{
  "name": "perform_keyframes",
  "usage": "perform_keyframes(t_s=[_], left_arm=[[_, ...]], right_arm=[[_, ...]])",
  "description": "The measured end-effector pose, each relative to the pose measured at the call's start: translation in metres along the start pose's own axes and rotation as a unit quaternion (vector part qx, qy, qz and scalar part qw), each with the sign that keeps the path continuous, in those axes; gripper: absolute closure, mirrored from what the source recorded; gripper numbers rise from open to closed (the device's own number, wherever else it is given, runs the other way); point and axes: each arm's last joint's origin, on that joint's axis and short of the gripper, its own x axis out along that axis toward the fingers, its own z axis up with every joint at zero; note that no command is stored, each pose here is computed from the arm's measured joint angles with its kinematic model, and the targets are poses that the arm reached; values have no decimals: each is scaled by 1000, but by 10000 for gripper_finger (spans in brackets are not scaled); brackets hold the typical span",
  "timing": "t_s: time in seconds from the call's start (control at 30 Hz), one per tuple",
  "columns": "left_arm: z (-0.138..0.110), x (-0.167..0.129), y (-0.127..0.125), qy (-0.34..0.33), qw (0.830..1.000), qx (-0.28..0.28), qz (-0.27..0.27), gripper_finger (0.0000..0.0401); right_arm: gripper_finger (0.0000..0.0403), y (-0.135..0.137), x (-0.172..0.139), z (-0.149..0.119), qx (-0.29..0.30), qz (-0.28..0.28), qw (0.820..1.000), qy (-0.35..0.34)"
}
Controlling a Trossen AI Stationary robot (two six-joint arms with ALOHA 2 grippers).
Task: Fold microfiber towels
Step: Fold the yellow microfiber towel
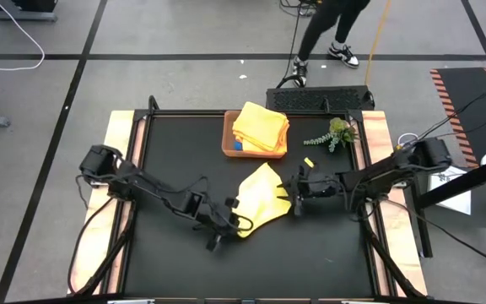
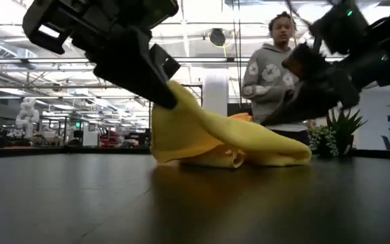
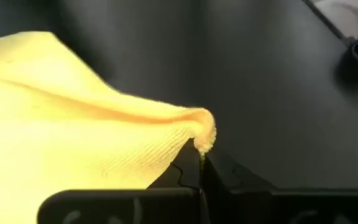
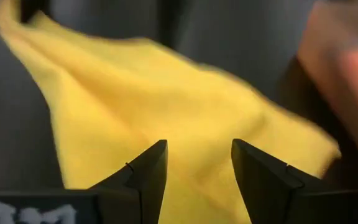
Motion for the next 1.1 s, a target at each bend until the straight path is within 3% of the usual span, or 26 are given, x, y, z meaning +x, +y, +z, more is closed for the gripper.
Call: perform_keyframes(t_s=[0.5,0.7,0.93,1.1], left_arm=[[-1,1,-4,3,1000,-9,-5,398],[-1,1,-1,6,1000,-13,-2,395],[-1,-1,2,9,1000,-16,14,397],[6,-17,3,-3,999,-16,50,397]], right_arm=[[241,-20,4,-25,-9,82,990,111],[291,-20,-6,-23,-12,84,988,129],[385,-20,-19,-17,-15,98,987,128],[399,-18,-29,-7,-13,113,988,100]])
